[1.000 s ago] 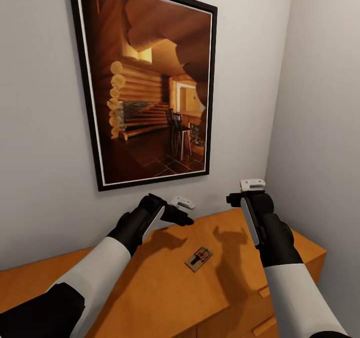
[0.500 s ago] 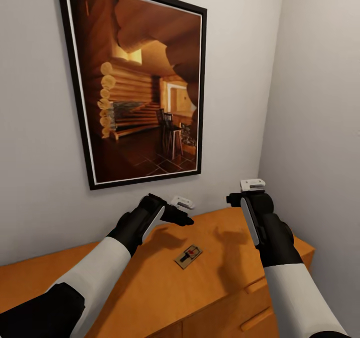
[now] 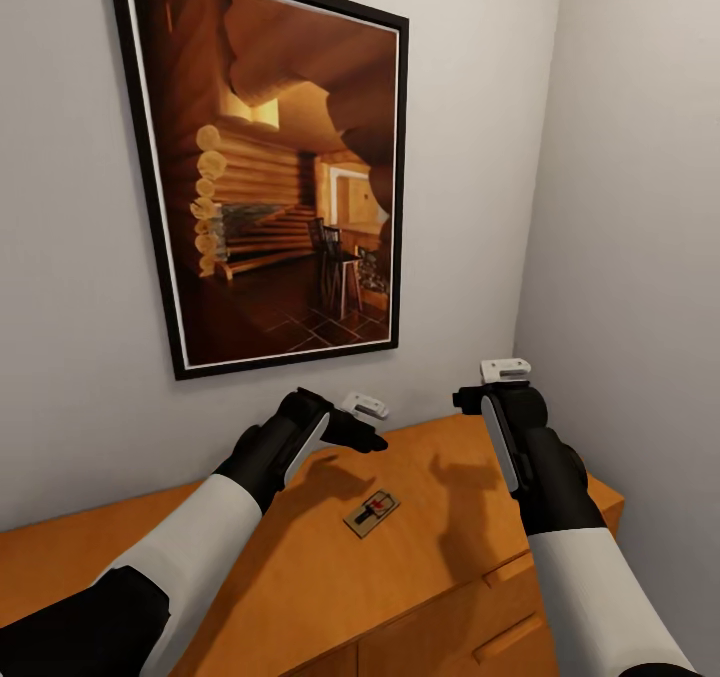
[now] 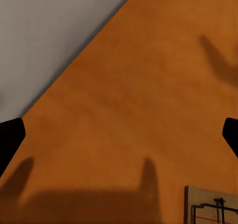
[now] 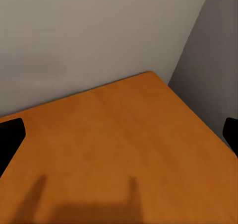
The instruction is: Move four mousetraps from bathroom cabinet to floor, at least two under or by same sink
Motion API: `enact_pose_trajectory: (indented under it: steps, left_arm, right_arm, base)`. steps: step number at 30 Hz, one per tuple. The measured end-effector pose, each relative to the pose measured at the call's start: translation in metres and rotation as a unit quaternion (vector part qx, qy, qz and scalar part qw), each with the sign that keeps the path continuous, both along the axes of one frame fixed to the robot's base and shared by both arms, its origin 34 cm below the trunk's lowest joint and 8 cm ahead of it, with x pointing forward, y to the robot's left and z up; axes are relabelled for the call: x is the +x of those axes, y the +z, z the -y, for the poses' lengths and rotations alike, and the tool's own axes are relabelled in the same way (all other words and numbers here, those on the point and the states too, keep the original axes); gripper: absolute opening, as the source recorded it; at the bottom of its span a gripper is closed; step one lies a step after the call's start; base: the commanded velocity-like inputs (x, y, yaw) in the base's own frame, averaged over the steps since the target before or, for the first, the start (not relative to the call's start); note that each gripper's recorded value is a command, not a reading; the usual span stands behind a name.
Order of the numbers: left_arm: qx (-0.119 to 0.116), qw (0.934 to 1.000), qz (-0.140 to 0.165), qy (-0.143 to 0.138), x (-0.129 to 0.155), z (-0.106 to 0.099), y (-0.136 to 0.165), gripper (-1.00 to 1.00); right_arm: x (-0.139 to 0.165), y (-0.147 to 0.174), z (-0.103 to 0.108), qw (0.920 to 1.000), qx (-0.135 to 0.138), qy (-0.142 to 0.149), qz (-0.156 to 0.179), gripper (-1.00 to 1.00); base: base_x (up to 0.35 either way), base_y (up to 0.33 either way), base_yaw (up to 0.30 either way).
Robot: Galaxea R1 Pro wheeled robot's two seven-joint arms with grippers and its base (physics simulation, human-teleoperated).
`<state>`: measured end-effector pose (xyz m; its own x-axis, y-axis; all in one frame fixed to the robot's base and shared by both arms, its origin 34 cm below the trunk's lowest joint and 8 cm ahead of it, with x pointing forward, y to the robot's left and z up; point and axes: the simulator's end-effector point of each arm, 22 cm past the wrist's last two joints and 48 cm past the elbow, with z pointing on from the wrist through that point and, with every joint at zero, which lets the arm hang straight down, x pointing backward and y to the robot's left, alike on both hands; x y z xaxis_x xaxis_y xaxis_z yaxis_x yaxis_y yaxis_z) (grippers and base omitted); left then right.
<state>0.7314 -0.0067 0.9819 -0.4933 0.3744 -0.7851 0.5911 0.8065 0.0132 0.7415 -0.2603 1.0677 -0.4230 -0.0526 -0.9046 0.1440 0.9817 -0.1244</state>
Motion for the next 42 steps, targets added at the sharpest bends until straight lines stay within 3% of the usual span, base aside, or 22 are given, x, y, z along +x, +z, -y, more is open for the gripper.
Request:
enact_pose_trajectory:
  steps: [14, 21, 28, 42]
  left_arm:
    - [0.003, 0.9999, -0.010, 0.001, -0.002, -0.001, -0.006, 1.00]
    - [0.023, 0.9980, -0.057, 0.013, -0.012, -0.011, -0.028, 1.00]
    - [0.034, 0.9959, -0.082, 0.019, -0.019, -0.016, -0.036, 1.00]
    - [0.036, 0.9953, -0.088, 0.019, -0.021, -0.017, -0.038, 1.00]
  right_arm:
    - [0.000, 0.000, 0.001, 1.0000, 0.000, 0.000, 0.000, 1.00]
    - [0.000, 0.000, 0.001, 1.0000, 0.000, -0.001, 0.000, 1.00]
    - [0.000, 0.000, 0.001, 1.0000, -0.001, -0.001, 0.000, 1.00]
    - [0.000, 0.000, 0.001, 1.0000, -0.001, -0.001, 0.000, 1.00]
  base:
    - [0.000, -0.001, 0.000]
    - [0.000, 0.000, 0.000]
    - [0.000, 0.000, 0.000]
    - [0.000, 0.000, 0.000]
